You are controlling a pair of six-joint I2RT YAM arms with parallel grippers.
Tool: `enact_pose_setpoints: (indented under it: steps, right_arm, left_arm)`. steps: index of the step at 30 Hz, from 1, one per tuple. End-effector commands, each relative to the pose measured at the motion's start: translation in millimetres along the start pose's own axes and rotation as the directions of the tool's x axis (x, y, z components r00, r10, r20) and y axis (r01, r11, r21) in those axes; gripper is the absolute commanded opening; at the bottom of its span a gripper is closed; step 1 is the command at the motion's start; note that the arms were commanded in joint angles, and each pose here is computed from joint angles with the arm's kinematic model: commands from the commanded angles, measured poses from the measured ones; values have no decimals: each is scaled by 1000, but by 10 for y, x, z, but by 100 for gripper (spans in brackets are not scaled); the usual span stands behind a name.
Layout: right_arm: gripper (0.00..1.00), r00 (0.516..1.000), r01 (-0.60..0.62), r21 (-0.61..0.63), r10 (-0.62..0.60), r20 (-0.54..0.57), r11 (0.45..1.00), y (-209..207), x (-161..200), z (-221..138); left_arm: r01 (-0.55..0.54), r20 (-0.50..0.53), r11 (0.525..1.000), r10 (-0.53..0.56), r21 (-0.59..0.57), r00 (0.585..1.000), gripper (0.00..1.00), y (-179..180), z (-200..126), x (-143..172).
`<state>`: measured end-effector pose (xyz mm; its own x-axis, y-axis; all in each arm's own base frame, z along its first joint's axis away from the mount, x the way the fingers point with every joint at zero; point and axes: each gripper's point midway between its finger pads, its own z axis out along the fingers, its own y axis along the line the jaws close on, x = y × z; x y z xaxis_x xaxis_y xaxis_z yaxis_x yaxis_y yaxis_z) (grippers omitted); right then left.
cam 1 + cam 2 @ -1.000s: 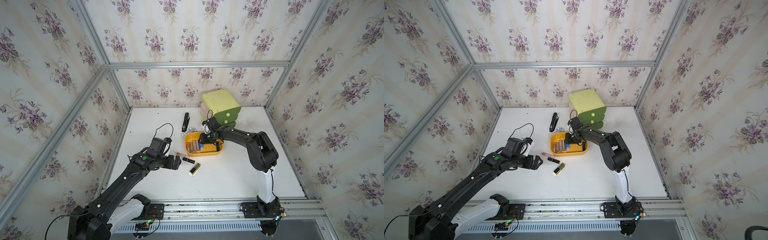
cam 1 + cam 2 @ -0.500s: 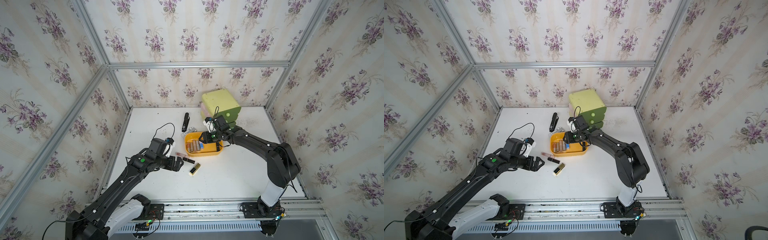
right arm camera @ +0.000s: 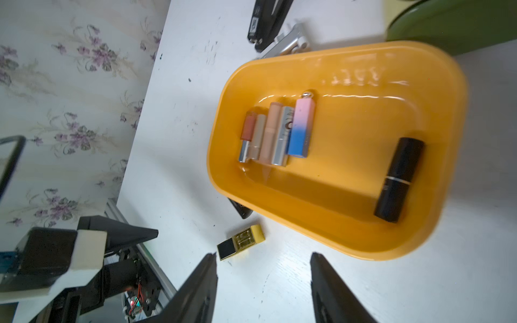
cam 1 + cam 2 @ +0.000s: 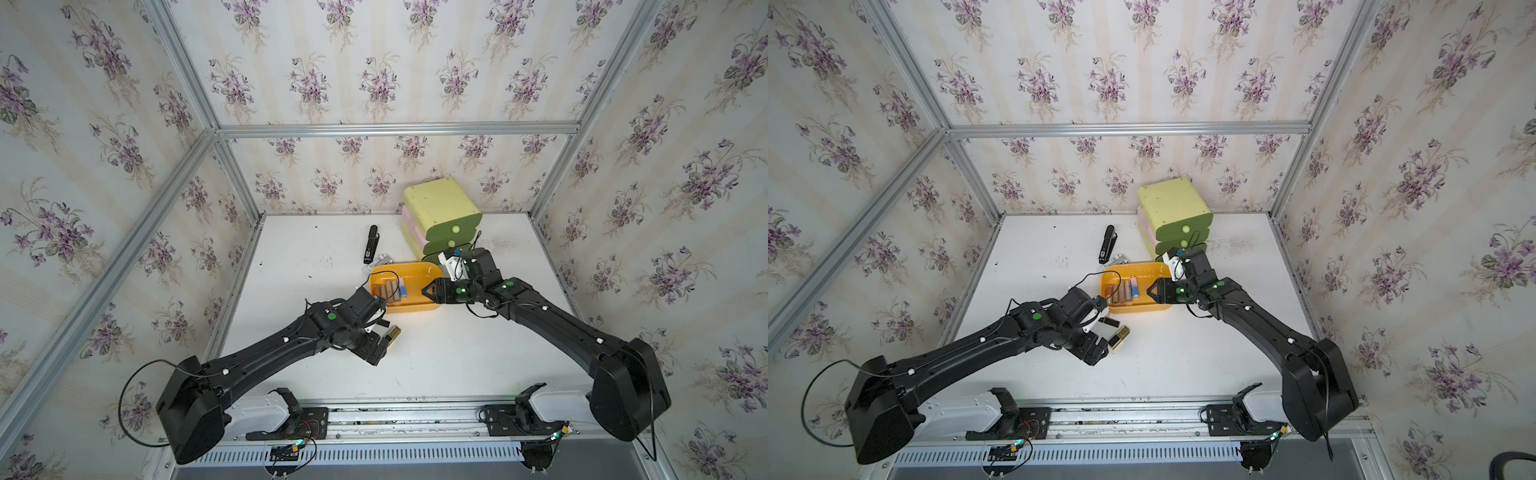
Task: Put the lipstick into the storage box
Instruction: Pick up the lipstick at the center of the board.
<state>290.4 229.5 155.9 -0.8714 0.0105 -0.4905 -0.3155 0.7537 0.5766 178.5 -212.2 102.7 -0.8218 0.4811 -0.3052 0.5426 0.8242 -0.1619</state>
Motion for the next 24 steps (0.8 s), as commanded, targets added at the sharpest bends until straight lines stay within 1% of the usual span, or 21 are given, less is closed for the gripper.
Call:
enact_pose_setpoints:
  steps: [1,5,11,19,24]
  right_arm:
    - [57,999,-27,-56,28,27,998,15,-15,-75]
    - [57,999,-35,-54,37,29,998,-51,47,-105]
    - [58,999,-34,-54,35,29,998,-114,88,-124]
    - [58,999,-37,-61,39,31,997,-185,103,-149]
    - [58,998,-43,-62,45,33,997,-224,114,-159]
  left_arm:
    - [-18,-22,998,17,-56,1000,91,-3,104,-65]
    - [-41,-86,996,33,-84,996,87,-56,307,-88]
    - [-69,-151,990,50,-122,987,81,-113,504,-130]
    - [-73,-197,986,43,-150,980,72,-115,711,-151]
    - [-79,-218,987,46,-143,975,70,-125,824,-140]
